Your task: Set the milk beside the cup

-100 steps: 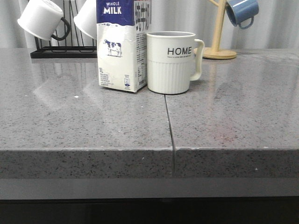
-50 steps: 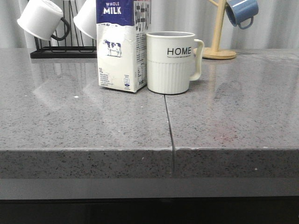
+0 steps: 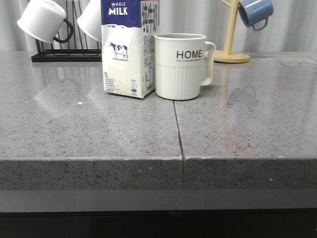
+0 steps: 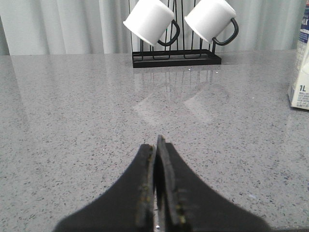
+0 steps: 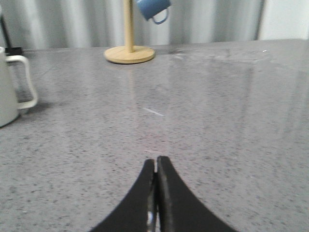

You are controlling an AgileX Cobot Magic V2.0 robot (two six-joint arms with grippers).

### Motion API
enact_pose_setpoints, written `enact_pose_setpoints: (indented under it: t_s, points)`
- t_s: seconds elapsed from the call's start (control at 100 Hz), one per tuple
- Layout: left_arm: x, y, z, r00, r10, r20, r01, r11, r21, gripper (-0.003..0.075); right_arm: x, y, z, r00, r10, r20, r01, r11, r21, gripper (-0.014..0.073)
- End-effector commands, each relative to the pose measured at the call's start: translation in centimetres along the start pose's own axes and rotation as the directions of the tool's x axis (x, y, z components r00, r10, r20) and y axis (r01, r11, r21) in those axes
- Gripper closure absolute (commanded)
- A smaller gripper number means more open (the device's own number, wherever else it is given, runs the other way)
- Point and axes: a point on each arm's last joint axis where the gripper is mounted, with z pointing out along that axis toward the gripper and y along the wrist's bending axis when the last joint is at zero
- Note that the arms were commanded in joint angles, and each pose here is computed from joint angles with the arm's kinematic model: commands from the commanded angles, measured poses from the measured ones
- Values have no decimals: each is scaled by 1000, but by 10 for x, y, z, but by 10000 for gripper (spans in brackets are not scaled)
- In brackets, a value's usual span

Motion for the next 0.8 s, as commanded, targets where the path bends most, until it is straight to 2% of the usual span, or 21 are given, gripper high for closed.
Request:
enact_pose_setpoints:
  t_s: [0.0, 0.29, 0.49, 0.79]
  points:
    - [7, 0, 0, 998, -8, 61, 8, 1000, -4, 741, -7, 0, -4, 996, -30, 88, 30, 1000, 4, 662]
    - [7, 0, 0, 998, -8, 61, 8, 1000, -4, 741, -4, -1, -14, 995, -27, 99, 26, 1000, 12, 662]
    - [7, 0, 0, 998, -8, 61, 8, 1000, -4, 741, -4, -1, -14, 995, 29, 100, -29, 1000, 4, 662]
    - [7, 0, 0, 998, -8, 61, 8, 1000, -4, 741, -4, -1, -14, 995, 29, 100, -29, 1000, 4, 662]
